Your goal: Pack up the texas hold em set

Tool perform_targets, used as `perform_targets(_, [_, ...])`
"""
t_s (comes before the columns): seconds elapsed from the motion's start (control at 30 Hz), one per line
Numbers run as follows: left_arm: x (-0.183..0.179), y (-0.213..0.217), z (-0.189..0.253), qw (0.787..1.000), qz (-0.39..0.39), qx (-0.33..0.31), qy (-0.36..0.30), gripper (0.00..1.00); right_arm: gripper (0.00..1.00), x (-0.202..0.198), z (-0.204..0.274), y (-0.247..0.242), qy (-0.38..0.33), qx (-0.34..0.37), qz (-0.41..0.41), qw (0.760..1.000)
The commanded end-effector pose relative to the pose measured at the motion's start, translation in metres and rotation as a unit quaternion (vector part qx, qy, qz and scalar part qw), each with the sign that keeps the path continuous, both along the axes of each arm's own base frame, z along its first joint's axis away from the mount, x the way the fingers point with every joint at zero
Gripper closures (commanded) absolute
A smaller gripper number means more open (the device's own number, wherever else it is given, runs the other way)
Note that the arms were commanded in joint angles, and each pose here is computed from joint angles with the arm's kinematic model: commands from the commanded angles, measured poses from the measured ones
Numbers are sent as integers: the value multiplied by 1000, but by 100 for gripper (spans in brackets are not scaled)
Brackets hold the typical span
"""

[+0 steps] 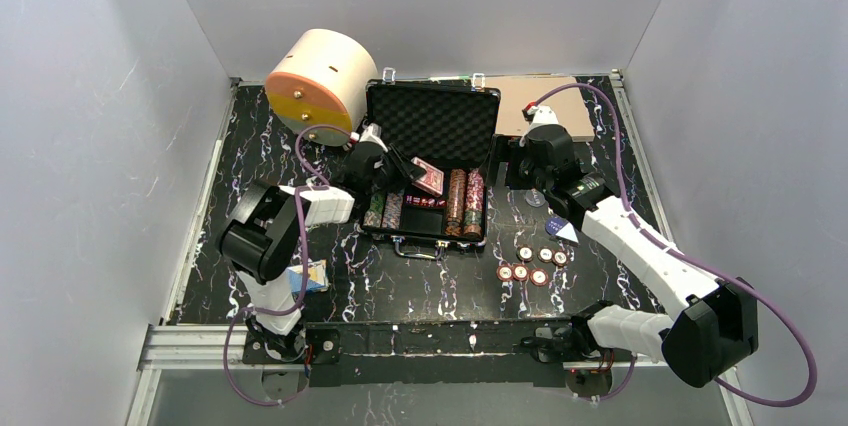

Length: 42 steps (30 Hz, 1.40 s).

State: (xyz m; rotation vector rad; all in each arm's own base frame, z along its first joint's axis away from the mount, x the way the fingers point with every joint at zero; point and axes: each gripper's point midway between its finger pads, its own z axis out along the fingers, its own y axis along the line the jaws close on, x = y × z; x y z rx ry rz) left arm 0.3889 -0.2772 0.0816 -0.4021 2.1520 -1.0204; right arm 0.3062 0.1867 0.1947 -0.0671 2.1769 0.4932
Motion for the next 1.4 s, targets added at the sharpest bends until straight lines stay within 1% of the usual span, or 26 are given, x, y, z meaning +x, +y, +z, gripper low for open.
perform_targets(0.0, [3,1,20,999,20,-28,-24,100,6,6,19,4,-30,17,8,999])
perform_targets(0.13, [2,-2,12,999,18,-29,-19,100,6,5,18,6,-28,21,11,999])
perform_targets(0.33, [0,-34,2,998,-37,-48,-3,100,7,4,15,5,-21,18,8,1000])
perform_targets(0.37, [0,-37,2,998,-42,-51,-2,100,7,4,16,5,-22,20,5,1000])
perform_targets(0.4, [0,-39,3,998,-45,-53,-2,96,7,5,18,5,-23,22,5,999])
perform_targets(0.47, [0,-40,3,997,-51,-51,-6,83,7,4,22,6,-31,27,8,999])
perform_targets(0.5, [1,-40,4,997,-51,-49,-10,71,7,4,24,6,-35,30,8,999])
perform_targets(0.53, [1,-40,6,997,-51,-48,-13,57,7,4,24,5,-37,30,8,999])
perform_targets(0.57, [2,-40,9,997,-50,-48,-17,47,7,3,24,5,-37,30,9,999])
perform_targets(0.63, [4,-37,17,998,-46,-40,-23,33,7,3,24,5,-36,28,9,999])
perform_targets(0.67, [3,-35,20,998,-41,-35,-23,14,7,3,23,4,-35,28,7,999])
perform_targets(0.7, [1,-33,23,999,-33,-28,-23,3,7,2,23,5,-34,29,8,999])
perform_targets(0.73, [-2,-30,24,999,-23,-17,-20,2,7,2,25,6,-37,32,10,999])
perform_targets(0.9, [-7,-11,32,999,14,38,-9,2,7,-1,31,10,-50,53,19,997])
perform_targets(0.93, [-5,-3,28,997,28,67,0,2,7,-1,31,10,-50,54,19,997])
perform_targets(1.07, [-5,14,21,989,47,138,34,2,7,-2,30,9,-48,51,19,997])
perform_targets(1.27, [-5,19,25,980,27,196,17,2,7,-3,27,9,-48,50,21,997])
perform_targets(1.3, [-6,19,24,979,24,199,19,5,7,-4,27,9,-48,51,23,997])
perform_targets(1.33, [-5,19,22,979,23,202,21,10,7,-3,26,9,-47,51,22,997])
perform_targets(1.37, [-6,19,19,979,22,203,24,17,7,-3,26,10,-47,52,23,997])
